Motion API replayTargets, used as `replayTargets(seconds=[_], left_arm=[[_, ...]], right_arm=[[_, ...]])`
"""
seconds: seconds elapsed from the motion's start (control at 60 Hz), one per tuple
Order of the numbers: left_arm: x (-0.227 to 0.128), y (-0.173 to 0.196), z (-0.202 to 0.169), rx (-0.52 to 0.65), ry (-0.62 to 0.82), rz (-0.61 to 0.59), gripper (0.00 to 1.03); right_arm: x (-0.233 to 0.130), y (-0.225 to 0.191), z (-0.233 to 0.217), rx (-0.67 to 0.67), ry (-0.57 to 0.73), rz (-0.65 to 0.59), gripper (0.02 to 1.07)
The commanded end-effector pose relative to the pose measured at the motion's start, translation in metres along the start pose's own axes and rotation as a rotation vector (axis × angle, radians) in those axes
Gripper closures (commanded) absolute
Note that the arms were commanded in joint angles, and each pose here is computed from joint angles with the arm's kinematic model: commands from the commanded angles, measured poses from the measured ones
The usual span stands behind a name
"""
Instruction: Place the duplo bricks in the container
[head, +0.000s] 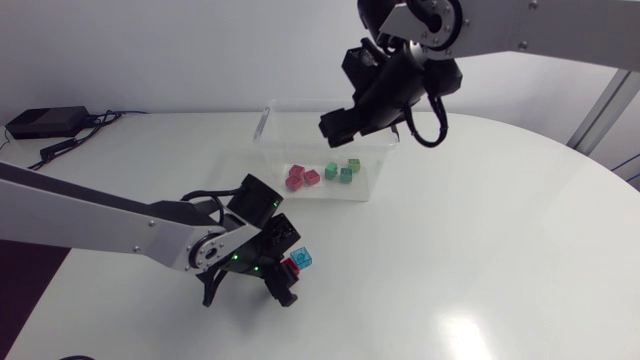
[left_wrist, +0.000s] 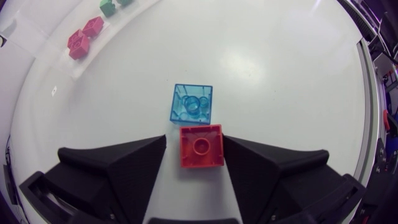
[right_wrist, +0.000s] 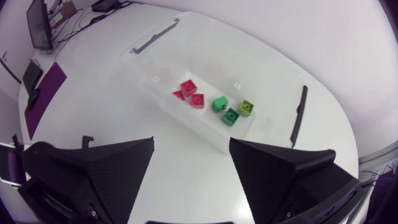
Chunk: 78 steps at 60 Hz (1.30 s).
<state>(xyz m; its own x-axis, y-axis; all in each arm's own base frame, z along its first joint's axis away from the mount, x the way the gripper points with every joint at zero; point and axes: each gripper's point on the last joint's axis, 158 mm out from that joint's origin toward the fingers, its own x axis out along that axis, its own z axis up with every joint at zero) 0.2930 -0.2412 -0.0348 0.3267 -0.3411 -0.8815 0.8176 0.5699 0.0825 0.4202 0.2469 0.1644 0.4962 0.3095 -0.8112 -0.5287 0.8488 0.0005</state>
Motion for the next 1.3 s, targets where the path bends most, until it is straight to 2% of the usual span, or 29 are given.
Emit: replayTargets(seconds=[0.0, 0.1, 0.2, 0.4, 0.533, 0.75, 0.983, 1.05, 1.1, 1.2, 1.283], left_arm=[[0.008, -0.006, -0.012, 0.015, 0.024, -0.020, 0.94], [0.001, -0.009, -0.014, 0.014, 0.026, -0.028, 0.95], [-0.027, 0.002, -0.010, 0.005, 0.004, -0.024, 0.95], [-0.122, 0.056, 0.033, -0.070, -0.178, 0.037, 0.95], [-0.173, 0.100, 0.066, -0.119, -0.303, 0.119, 0.95], [-0.201, 0.150, 0.106, -0.211, -0.462, 0.200, 0.95], [-0.213, 0.187, 0.141, -0.291, -0.579, 0.242, 0.95], [-0.206, 0.194, 0.151, -0.298, -0.581, 0.237, 0.95], [-0.200, 0.200, 0.157, -0.309, -0.589, 0.234, 0.95], [-0.178, 0.207, 0.168, -0.316, -0.575, 0.215, 0.94], [-0.158, 0.215, 0.177, -0.338, -0.566, 0.201, 0.92]], right_arm=[[0.010, 0.019, -0.028, -0.036, 0.048, 0.025, 0.17], [0.024, 0.033, -0.053, -0.053, 0.092, 0.045, 0.17], [0.041, 0.050, -0.079, -0.061, 0.141, 0.082, 0.17], [0.064, 0.074, -0.115, -0.089, 0.231, 0.141, 0.17], [0.083, 0.097, -0.135, -0.133, 0.303, 0.167, 0.17], [0.106, 0.116, -0.157, -0.155, 0.420, 0.178, 0.17], [0.125, 0.124, -0.163, -0.138, 0.501, 0.168, 0.17], [0.131, 0.123, -0.160, -0.135, 0.517, 0.160, 0.18], [0.135, 0.125, -0.160, -0.132, 0.528, 0.158, 0.27], [0.138, 0.127, -0.164, -0.131, 0.549, 0.152, 0.62], [0.133, 0.122, -0.170, -0.126, 0.561, 0.150, 0.84]])
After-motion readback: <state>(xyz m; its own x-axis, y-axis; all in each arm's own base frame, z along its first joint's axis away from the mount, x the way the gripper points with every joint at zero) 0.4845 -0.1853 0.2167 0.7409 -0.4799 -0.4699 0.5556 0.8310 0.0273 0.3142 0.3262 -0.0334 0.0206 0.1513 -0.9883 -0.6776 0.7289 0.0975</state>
